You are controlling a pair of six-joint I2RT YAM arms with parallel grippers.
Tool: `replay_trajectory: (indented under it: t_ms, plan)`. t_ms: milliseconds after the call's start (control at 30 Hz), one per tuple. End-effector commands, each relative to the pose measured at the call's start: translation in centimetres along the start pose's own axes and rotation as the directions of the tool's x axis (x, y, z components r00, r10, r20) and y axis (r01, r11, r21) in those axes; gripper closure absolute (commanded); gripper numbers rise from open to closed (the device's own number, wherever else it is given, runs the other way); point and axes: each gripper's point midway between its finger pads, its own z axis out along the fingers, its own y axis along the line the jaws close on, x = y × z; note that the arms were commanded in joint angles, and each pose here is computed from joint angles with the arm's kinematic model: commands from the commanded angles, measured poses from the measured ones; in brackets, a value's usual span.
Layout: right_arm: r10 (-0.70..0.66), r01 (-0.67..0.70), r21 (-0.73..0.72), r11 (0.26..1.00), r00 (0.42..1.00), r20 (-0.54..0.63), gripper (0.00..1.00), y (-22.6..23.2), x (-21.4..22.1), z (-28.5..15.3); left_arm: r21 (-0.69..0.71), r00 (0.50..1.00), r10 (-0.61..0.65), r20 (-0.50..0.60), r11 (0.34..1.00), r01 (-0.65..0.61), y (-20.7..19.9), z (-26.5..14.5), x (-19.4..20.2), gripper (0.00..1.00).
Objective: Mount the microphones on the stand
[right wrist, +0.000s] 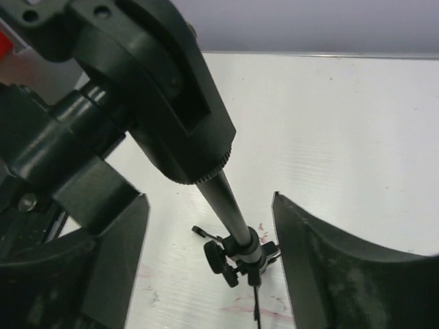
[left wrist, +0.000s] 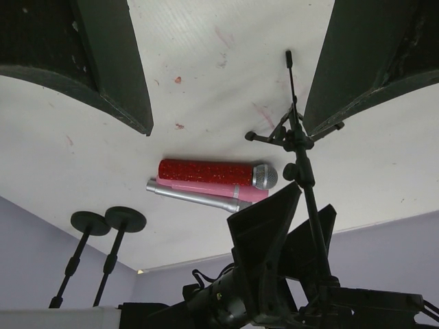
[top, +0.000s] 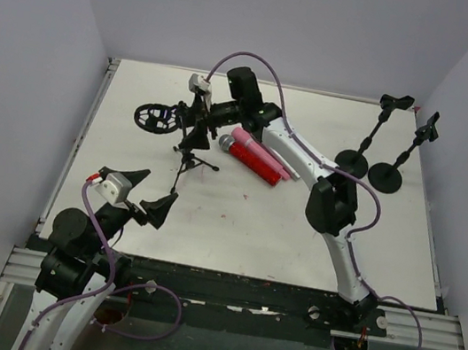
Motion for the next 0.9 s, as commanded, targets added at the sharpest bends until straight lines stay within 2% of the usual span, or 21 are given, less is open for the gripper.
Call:
replay_trajectory:
  t_ms: [0, 333, 433, 500, 600, 733, 867]
  plan:
    - [0.008, -0.008, 0.061, 0.998, 1.000, -0.002, 0.14, 0.3, -1.9, -2.0, 0.022, 1.000, -0.003, 0.011, 1.000, 0.002, -0.4, -0.1, -0.1, 0.01]
    - [0.088, -0.081, 0.167, 0.983, 0.996, -0.034, 0.07, 0.6, -0.3, -7.7, 0.067, 1.000, -0.031, 0.006, 0.997, 0.031, -1.4, -0.1, -0.4, 0.01]
    - [0.089, -0.061, 0.257, 0.965, 0.991, -0.100, 0.06, 1.5, 0.2, -10.1, 0.084, 0.998, -0.060, -0.026, 0.995, 0.062, -1.7, 0.3, -0.5, 0.01]
    - [0.146, -0.093, 0.345, 0.934, 0.981, -0.130, 0.06, 1.7, 1.3, -12.0, 0.096, 0.995, -0.080, -0.058, 0.992, 0.085, -2.0, 0.6, -0.5, 0.01]
    - [0.270, -0.171, 0.515, 0.840, 0.955, -0.124, 0.06, 1.3, 3.7, -15.6, 0.106, 0.992, -0.082, -0.096, 0.990, 0.092, -2.2, 0.9, -0.4, 0.01]
    - [0.397, -0.204, 0.753, 0.626, 0.914, -0.083, 0.06, -0.3, 7.8, -20.6, 0.120, 0.992, -0.058, -0.115, 0.990, 0.071, -2.1, 1.5, 0.2, 0.01]
    - [0.452, -0.192, 0.833, 0.520, 0.888, -0.077, 0.09, -1.6, 11.3, -23.5, 0.116, 0.991, -0.058, -0.121, 0.991, 0.072, -1.7, 2.0, 1.8, 0.01]
